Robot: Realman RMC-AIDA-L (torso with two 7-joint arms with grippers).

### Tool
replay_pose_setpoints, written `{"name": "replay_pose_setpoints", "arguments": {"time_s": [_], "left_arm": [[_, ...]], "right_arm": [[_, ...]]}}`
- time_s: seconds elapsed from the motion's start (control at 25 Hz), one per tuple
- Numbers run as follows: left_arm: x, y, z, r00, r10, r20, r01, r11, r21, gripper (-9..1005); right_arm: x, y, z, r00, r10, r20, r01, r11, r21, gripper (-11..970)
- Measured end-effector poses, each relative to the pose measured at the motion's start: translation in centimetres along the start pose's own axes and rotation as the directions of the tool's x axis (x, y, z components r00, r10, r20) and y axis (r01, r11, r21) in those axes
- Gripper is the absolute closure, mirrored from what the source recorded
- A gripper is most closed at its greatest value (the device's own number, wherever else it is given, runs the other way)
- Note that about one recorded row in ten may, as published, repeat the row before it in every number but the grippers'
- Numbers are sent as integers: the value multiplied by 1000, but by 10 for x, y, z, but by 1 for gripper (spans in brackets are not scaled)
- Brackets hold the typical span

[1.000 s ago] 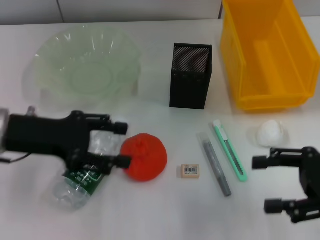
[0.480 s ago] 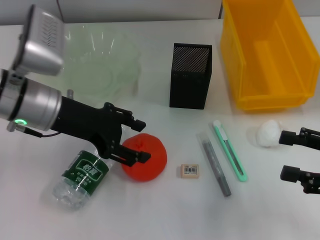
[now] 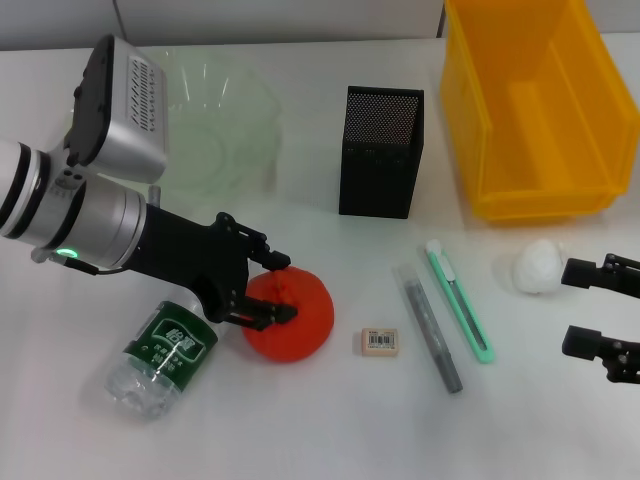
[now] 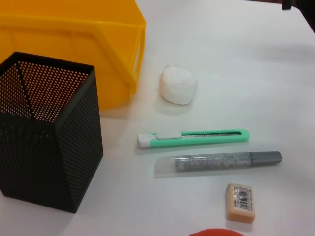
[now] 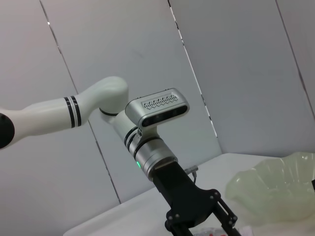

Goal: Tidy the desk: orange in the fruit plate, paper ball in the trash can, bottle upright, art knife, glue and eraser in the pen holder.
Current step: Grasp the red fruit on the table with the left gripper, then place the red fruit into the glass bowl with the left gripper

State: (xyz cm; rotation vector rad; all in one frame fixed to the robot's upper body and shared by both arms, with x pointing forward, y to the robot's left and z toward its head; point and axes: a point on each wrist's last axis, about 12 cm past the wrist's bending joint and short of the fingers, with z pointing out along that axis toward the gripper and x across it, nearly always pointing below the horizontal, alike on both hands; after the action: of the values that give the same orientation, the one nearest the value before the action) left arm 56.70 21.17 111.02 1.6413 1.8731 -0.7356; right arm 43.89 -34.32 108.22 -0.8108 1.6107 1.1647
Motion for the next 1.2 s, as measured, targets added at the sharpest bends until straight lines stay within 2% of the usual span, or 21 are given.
{"name": "replay_pose_setpoints", "arguments": {"time_s": [0.12, 0.24, 0.44, 0.52, 0.6, 0.64, 0.68, 0.8, 0.84, 0.88, 0.92, 0.96, 1.0, 1.04, 1.08, 1.2], "left_arm": [[0, -1, 1, 1000, 8, -3, -8, 1000, 4, 229], [0, -2, 2, 1000, 8, 0, -8, 1000, 9, 434], [0, -3, 0, 1000, 3, 22, -3, 1000, 11, 666], [-2, -3, -1, 999, 3, 41, -3, 1000, 9, 700], [-7, -1, -8, 994, 1, 109, 0, 1000, -2, 734], [-12, 2, -22, 977, -1, 214, 7, 1000, -24, 751], [-12, 2, -22, 977, -1, 214, 7, 1000, -24, 757], [-15, 11, -53, 915, -9, 404, 61, 991, -115, 775], [-10, 21, -73, 865, -16, 502, 143, 966, -215, 781], [-10, 21, -73, 865, -16, 502, 143, 966, -215, 787], [1, 32, -91, 822, -26, 569, 251, 914, -320, 793], [1, 32, -91, 822, -26, 569, 251, 914, -320, 791], [7, 36, -97, 809, -35, 587, 300, 883, -360, 789], [16, 42, -103, 790, -53, 611, 377, 828, -415, 787], [16, 42, -103, 790, -53, 611, 377, 828, -415, 785], [29, 49, -101, 765, -88, 638, 469, 755, -458, 779]], "right_arm": [[0, 0, 0, 1000, -1, 1, 1, 1000, 0, 163], [-1, -1, 0, 1000, -2, 1, 2, 1000, 0, 165], [0, 0, -1, 1000, 0, 2, 0, 1000, 3, 168], [0, 0, -1, 1000, 0, 2, 0, 1000, 4, 169], [0, 0, -1, 1000, -1, 3, 1, 1000, 5, 170], [0, 0, -1, 1000, -1, 4, 1, 1000, 5, 171], [0, 0, -1, 1000, -1, 4, 1, 1000, 5, 171], [-1, -1, 0, 1000, -5, 8, 5, 1000, 8, 173], [-2, -1, 0, 1000, -6, 14, 6, 1000, 12, 174], [-2, -1, 0, 1000, -6, 14, 6, 1000, 12, 175], [-2, -1, 1, 1000, -5, 21, 5, 1000, 13, 175], [-2, -1, 1, 1000, -5, 21, 5, 1000, 13, 176], [-1, -1, 2, 1000, -5, 24, 5, 1000, 12, 176], [-1, -1, 4, 1000, -4, 27, 4, 1000, 11, 177], [-1, -1, 4, 1000, -4, 27, 4, 1000, 11, 178], [-1, -2, 5, 1000, -5, 28, 4, 1000, 11, 179]]}}
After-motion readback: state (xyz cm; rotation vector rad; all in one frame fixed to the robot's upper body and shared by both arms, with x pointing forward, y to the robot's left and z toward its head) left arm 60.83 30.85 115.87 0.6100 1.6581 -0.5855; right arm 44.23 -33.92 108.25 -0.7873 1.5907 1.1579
